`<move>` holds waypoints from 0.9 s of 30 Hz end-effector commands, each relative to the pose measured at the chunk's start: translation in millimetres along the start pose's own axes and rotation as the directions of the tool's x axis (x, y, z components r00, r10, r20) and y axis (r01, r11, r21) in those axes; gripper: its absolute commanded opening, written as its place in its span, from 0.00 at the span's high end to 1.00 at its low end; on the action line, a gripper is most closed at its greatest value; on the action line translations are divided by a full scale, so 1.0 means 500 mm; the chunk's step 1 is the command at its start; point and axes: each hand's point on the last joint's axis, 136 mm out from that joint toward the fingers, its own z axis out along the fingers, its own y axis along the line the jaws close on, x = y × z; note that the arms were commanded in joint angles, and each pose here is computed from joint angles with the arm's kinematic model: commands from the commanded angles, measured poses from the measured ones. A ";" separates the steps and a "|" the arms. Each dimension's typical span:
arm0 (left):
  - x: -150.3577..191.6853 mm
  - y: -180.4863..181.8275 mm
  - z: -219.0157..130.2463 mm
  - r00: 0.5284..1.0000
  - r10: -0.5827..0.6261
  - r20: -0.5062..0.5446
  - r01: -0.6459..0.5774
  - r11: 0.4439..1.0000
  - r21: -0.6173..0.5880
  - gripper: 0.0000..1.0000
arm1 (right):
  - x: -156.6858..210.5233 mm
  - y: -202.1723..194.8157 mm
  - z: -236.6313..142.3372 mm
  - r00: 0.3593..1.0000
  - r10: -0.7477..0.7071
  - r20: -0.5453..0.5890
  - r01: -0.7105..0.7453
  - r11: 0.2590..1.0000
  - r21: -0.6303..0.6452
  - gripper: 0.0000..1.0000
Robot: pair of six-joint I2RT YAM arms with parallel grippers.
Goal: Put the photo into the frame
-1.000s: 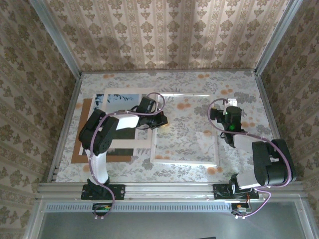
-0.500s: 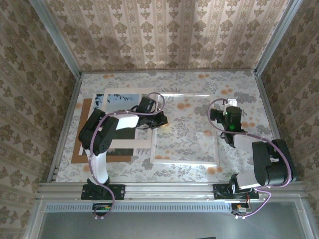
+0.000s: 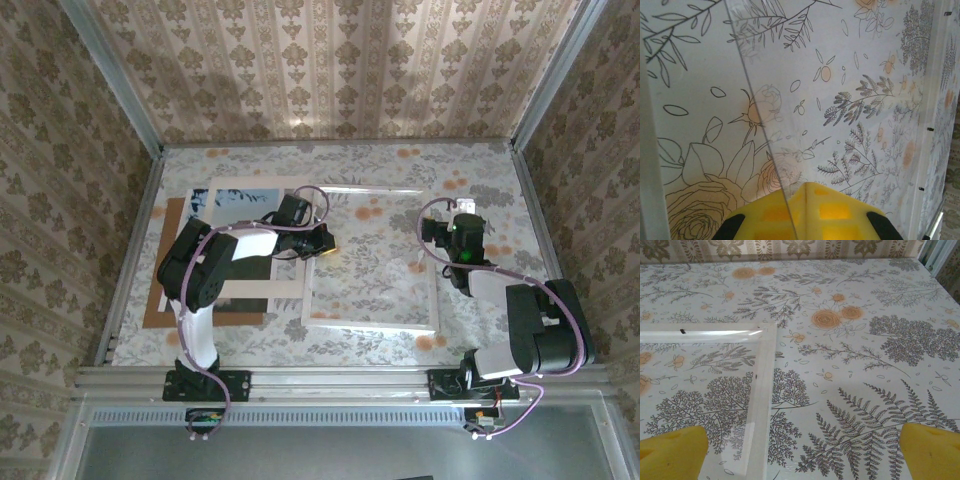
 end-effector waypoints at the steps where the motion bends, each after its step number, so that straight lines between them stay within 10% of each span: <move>1: 0.009 -0.009 0.003 1.000 -0.009 -0.010 0.009 1.000 0.021 1.00 | -0.026 0.000 -0.006 0.999 0.013 0.036 -0.014 1.000 0.006 0.00; 27: 0.018 -0.007 -0.011 0.998 -0.064 0.017 0.063 0.998 0.023 1.00 | -0.025 -0.002 -0.006 0.999 0.010 0.037 -0.011 1.000 0.009 0.00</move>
